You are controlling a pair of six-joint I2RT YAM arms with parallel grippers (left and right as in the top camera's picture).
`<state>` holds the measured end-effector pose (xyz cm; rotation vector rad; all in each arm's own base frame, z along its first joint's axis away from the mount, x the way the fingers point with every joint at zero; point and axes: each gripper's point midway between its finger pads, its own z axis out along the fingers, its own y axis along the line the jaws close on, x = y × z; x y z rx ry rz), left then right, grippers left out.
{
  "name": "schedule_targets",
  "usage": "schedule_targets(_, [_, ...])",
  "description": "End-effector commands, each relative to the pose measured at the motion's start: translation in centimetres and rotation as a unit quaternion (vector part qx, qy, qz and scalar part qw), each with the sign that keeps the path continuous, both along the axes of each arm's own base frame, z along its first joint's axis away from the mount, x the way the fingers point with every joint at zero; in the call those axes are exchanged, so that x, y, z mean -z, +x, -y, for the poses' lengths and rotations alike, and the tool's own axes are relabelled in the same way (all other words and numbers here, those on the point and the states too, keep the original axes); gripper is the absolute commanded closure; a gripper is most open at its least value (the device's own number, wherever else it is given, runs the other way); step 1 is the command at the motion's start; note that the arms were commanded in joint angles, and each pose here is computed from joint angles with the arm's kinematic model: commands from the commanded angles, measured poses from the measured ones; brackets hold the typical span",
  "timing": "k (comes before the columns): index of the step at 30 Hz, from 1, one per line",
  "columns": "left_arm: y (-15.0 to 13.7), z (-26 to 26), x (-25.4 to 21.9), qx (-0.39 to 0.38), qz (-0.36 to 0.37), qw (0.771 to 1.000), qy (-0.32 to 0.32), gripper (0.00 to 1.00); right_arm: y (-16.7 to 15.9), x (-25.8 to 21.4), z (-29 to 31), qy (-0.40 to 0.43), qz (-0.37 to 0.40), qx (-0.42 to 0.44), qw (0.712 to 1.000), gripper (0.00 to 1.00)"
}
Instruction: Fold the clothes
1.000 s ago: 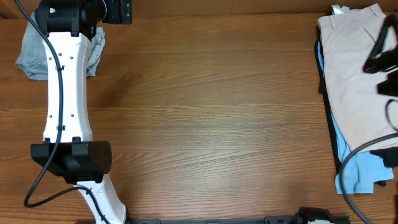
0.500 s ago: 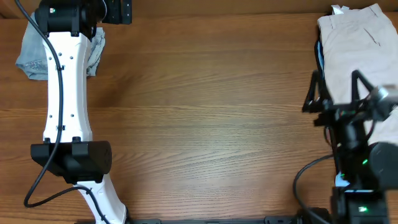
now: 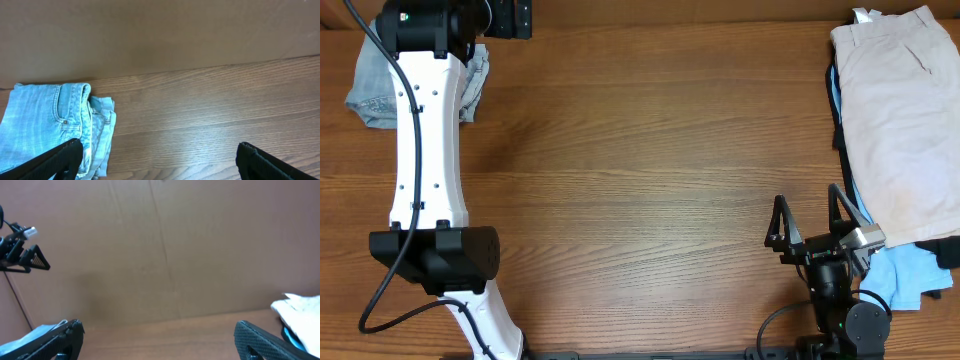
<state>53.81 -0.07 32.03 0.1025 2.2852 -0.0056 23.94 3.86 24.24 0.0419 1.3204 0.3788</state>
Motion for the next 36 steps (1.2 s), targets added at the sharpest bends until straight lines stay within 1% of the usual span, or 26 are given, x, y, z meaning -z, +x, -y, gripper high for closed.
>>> schedule_targets(1, [0.1, 0.2, 0.4, 0.005, -0.003, 1.000, 0.002, 0.00, 0.0, 1.0, 0.1, 0.000, -0.014, 0.005, 1.000, 0.00])
schedule_targets(10, [0.1, 0.2, 0.4, 0.005, -0.003, 1.000, 0.002, 0.00, 0.5, 7.4, 0.8, -0.011, -0.143, 0.027, 0.989, 0.00])
schedule_targets(36, [0.1, 0.1, 0.4, 0.005, -0.004, 1.000, 0.001, 0.00, 0.5, 7.2, 0.8, -0.010, -0.141, 0.027, 0.990, 0.00])
